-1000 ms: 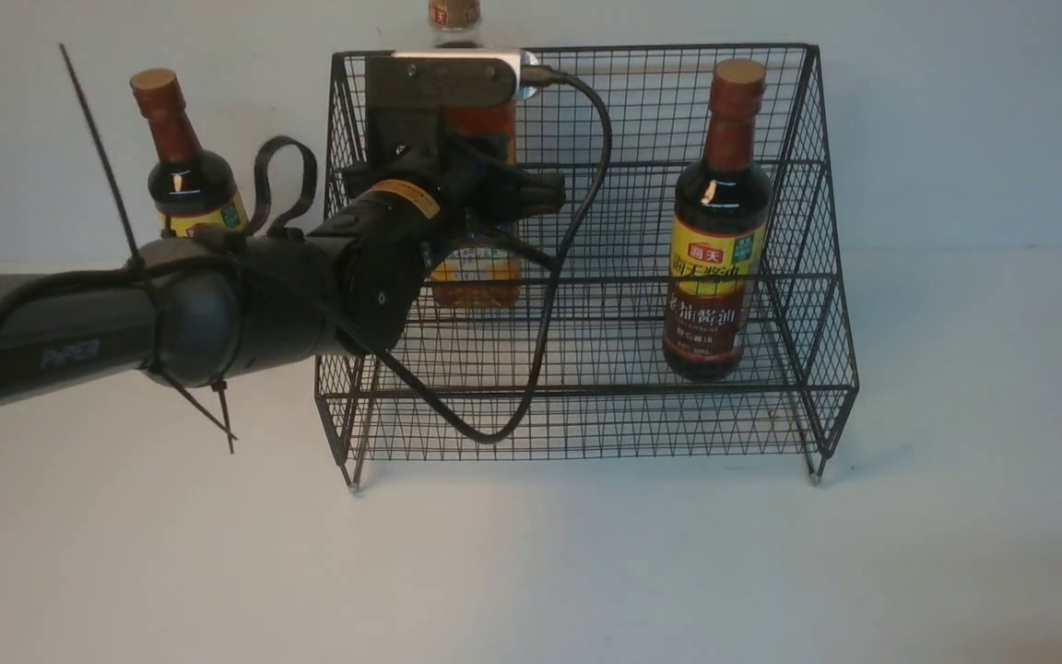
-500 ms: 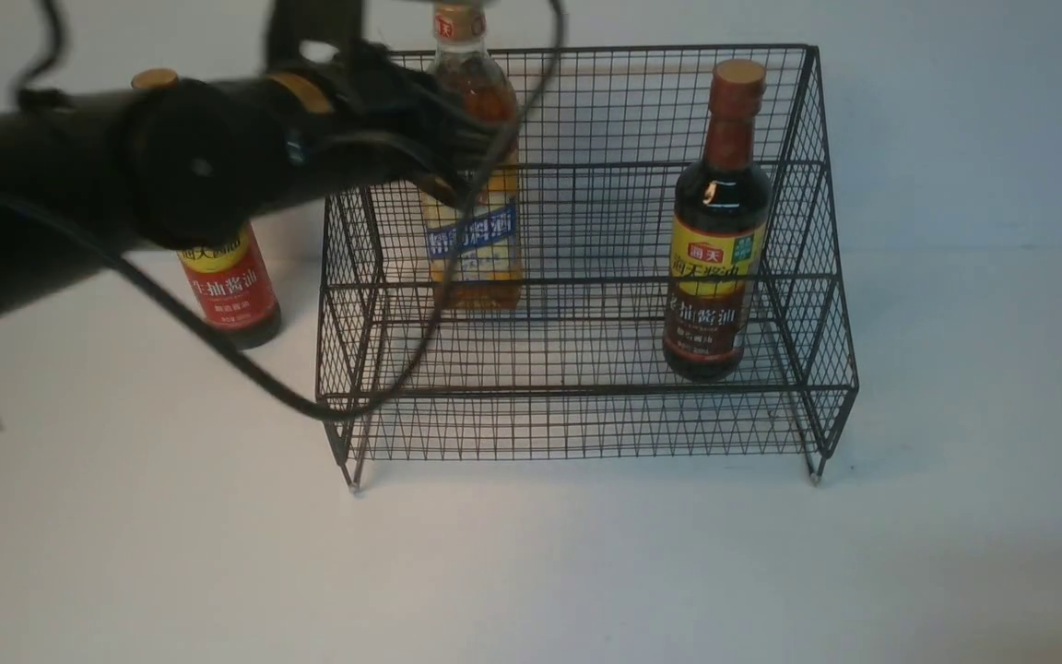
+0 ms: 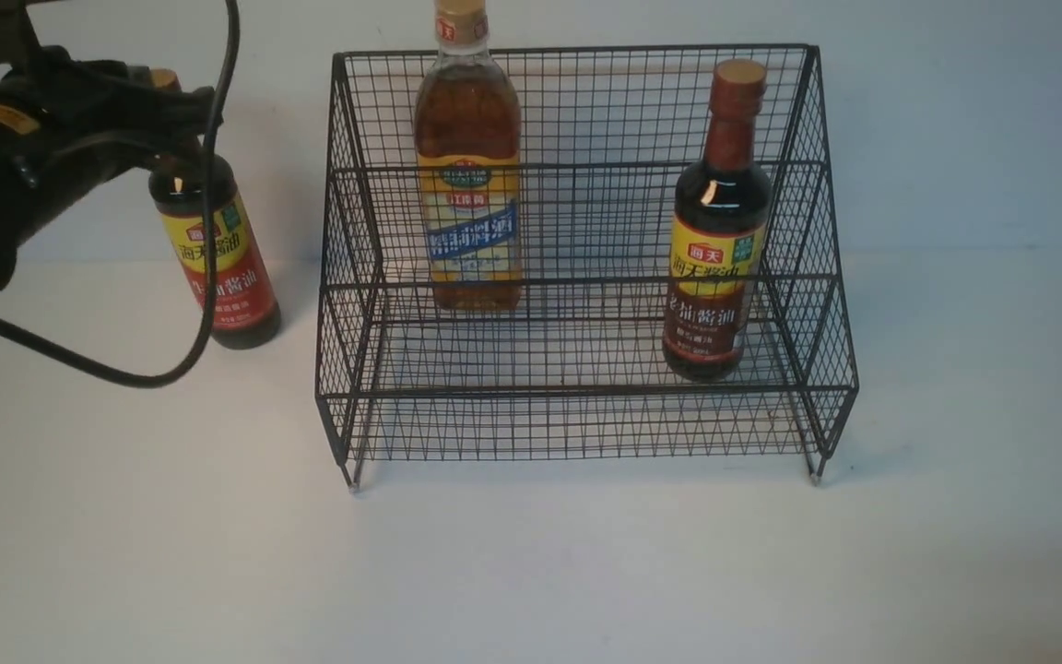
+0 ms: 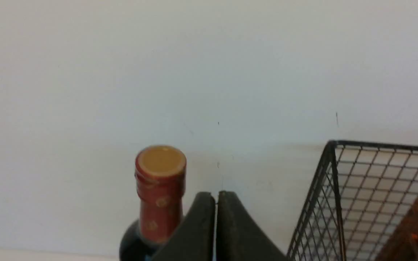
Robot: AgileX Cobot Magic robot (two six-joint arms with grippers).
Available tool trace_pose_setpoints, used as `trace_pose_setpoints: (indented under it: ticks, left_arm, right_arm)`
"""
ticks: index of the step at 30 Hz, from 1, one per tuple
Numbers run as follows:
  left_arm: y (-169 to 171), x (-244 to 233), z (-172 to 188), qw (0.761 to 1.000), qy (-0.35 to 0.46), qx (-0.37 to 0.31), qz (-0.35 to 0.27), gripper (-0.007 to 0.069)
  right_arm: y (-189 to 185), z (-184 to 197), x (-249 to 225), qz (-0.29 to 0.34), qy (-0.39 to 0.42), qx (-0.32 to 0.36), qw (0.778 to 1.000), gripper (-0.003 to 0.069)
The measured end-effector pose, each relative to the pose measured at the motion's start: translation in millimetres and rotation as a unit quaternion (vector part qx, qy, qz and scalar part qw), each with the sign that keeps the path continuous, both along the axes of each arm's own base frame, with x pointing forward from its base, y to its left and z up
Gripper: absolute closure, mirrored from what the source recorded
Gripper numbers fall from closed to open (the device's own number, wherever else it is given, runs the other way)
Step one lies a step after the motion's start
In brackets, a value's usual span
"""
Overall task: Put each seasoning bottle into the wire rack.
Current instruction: Use the left arm to grab the condiment bottle closest to it
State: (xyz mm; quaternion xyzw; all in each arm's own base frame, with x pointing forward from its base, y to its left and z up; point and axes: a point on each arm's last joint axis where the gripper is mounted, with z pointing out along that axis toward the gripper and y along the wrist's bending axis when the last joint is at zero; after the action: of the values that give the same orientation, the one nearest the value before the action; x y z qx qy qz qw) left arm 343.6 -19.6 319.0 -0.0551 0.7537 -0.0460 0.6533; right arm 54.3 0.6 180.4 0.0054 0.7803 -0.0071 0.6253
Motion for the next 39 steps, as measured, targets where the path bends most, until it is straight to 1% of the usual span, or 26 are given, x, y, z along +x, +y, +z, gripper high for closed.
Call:
trace_pose_setpoints:
  ticks: [4,8,9,10,12,13,16,17,21,25,39]
  left_arm:
    - [6,5,0,0.999,-0.032,0.005,0.026,0.0607]
    - [19,15,-11,0.997,-0.045,0.010,0.055,0.0519]
    - [19,16,-12,0.997,-0.045,0.010,0.056,0.0513]
    - [21,19,-17,0.997,-0.044,0.013,0.061,0.0469]
    - [21,25,-26,0.997,-0.040,0.023,0.059,0.0417]
    - [21,27,-30,0.997,-0.039,0.031,0.056,0.0377]
    - [19,34,-40,0.997,-0.043,0.049,0.046,0.0292]
    - [19,37,-45,0.997,-0.046,0.051,0.044,0.0251]
    - [19,41,-52,0.996,-0.054,0.050,0.048,0.0174]
    - [19,46,-56,0.996,-0.052,0.049,0.048,0.0147]
    - [21,77,-72,0.996,-0.045,0.050,0.050,0.0144]
  right_arm:
    - [0,0,0,0.000,0.000,0.000,1.000,0.0673]
    - [0,0,0,0.000,0.000,0.000,1.000,0.0673]
    - [0,0,0,0.000,0.000,0.000,1.000,0.0673]
    - [0,0,0,0.000,0.000,0.000,1.000,0.0673]
    - [0,0,0,0.000,0.000,0.000,1.000,0.0673]
    - [0,0,0,0.000,0.000,0.000,1.000,0.0673]
    - [0,0,0,0.000,0.000,0.000,1.000,0.0673]
    - [0,0,0,0.000,0.000,0.000,1.000,0.0673]
    - [0,0,0,0.000,0.000,0.000,1.000,0.0673]
    - [0,0,0,0.000,0.000,0.000,1.000,0.0673]
    - [0,0,0,0.000,0.000,0.000,1.000,0.0673]
